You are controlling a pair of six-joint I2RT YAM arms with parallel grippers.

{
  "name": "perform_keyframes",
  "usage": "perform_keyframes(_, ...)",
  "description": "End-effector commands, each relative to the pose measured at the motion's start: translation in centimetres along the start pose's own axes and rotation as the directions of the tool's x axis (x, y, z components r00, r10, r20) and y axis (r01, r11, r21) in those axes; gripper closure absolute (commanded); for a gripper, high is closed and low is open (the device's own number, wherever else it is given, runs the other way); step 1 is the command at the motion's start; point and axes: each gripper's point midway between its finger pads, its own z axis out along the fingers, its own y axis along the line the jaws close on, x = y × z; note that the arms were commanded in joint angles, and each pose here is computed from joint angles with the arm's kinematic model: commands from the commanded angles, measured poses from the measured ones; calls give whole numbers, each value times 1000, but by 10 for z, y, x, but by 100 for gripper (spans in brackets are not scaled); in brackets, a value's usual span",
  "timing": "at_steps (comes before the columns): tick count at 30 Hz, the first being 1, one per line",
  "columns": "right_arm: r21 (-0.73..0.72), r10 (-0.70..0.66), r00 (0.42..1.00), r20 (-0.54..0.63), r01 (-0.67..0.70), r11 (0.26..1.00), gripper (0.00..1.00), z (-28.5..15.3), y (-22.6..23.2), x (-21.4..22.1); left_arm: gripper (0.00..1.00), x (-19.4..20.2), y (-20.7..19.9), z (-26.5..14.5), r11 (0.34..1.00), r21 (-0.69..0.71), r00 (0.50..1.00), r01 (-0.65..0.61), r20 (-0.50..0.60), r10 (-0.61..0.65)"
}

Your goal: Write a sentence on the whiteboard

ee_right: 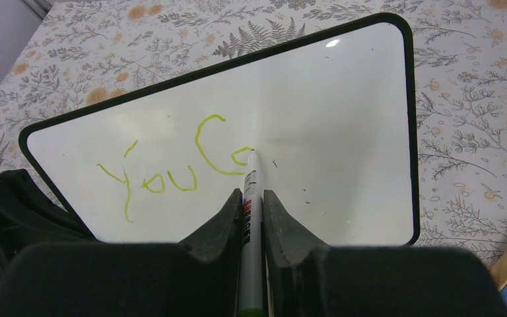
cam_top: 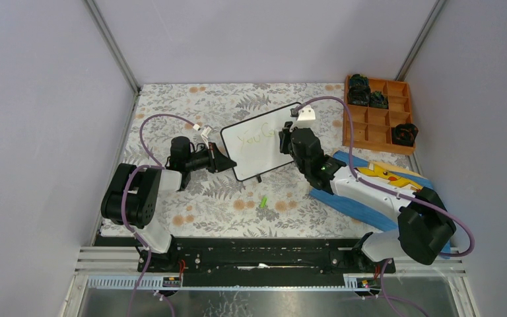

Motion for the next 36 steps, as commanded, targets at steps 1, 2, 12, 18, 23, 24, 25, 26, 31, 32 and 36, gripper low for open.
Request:
perform_keyframes(1, 0, 38, 996, 82, -38, 999, 100, -1, 3, -39, 100, 15, 24, -1, 992, -116, 999, 41, -29, -44)
perform_keyframes(2, -1, 39, 996, 82, -39, 999, 100, 0, 3, -39, 100, 15, 24, -1, 992, -117, 999, 41, -29, -45)
perform_keyframes(12, 2, 43, 996, 76, -43, 999, 100, 7, 1, -40, 100, 16, 24, -1, 992, -118, 998, 43, -33, -47)
perform_keyframes(18, -5, 42, 997, 58, -42, 999, 100, 11, 2, -34, 100, 16, 24, -1, 992, -118, 998, 42, -33, -46)
perform_keyframes(23, -18, 41, 998, 43, -40, 999, 100, 13, 5, -27, 100, 16, 24, -1, 992, -118, 999, 38, -32, -42)
perform_keyframes(24, -16, 40, 998, 40, -39, 999, 100, 13, 4, -26, 100, 16, 24, -1, 992, -119, 999, 39, -33, -43)
perform_keyframes(25, -15, 39, 999, 38, -39, 999, 100, 14, 4, -25, 100, 16, 24, -1, 992, -118, 999, 38, -32, -42)
perform_keyframes(26, -13, 39, 999, 36, -38, 999, 100, 14, 3, -24, 100, 16, 24, -1, 992, -119, 999, 38, -32, -42)
perform_keyframes(31, 0, 33, 999, 22, -33, 999, 100, 14, 0, -16, 100, 16, 24, -1, 992, -120, 999, 39, -32, -43)
perform_keyframes(32, 2, 32, 999, 19, -32, 999, 100, 14, -1, -14, 100, 16, 24, -1, 992, -119, 999, 39, -32, -43)
perform_keyframes(36, 14, 22, 1000, 3, -22, 1000, 100, 13, -5, -6, 100, 16, 25, -1, 992, -120, 998, 41, -34, -45)
